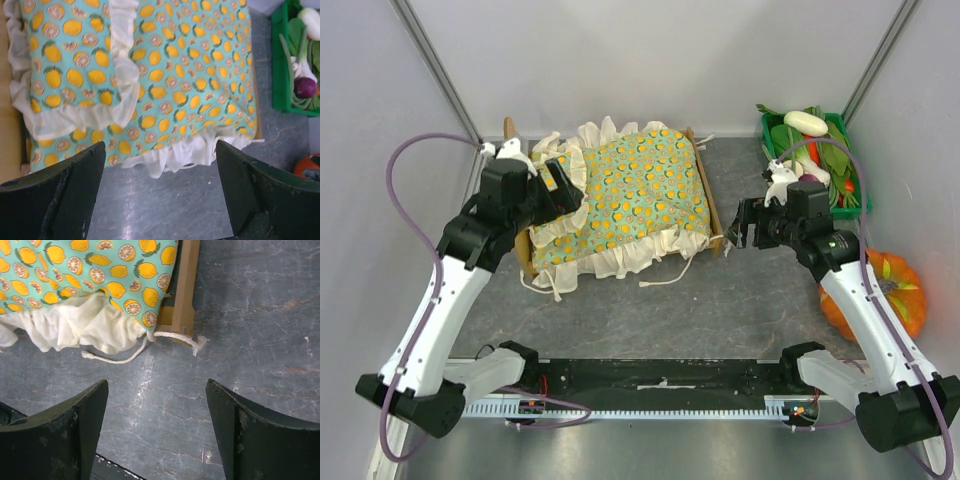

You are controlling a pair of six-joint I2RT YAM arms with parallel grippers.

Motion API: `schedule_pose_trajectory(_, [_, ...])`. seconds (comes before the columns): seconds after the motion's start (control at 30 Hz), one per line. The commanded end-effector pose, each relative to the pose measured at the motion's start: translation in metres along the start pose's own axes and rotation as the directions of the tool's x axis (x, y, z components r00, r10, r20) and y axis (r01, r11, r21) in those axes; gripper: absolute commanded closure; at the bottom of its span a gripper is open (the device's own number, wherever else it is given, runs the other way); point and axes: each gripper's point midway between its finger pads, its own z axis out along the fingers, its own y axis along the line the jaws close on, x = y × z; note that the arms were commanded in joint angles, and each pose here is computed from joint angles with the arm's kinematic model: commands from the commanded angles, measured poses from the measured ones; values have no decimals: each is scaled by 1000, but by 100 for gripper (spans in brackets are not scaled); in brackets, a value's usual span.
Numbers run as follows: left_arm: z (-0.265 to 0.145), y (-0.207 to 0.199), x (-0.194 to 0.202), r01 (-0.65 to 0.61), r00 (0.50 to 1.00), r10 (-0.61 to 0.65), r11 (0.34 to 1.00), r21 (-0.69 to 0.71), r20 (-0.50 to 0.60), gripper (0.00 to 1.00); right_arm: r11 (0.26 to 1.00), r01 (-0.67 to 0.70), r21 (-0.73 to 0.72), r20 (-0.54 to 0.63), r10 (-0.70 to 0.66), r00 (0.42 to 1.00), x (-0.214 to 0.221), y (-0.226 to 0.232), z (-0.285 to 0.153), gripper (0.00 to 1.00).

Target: Set up the pet bed

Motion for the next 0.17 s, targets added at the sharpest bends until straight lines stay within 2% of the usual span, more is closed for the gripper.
schedule_pose_trajectory(0.0, [-26, 3, 0, -16, 997, 12, 998, 56, 73, 3, 999, -14, 42, 102, 10, 995, -18, -6, -2, 13])
schedule_pose_trajectory(0.13, [-50, 19, -4, -21, 989, 17, 999, 26, 147, 3, 998, -33, 53, 130, 26, 991, -20, -8, 0, 6])
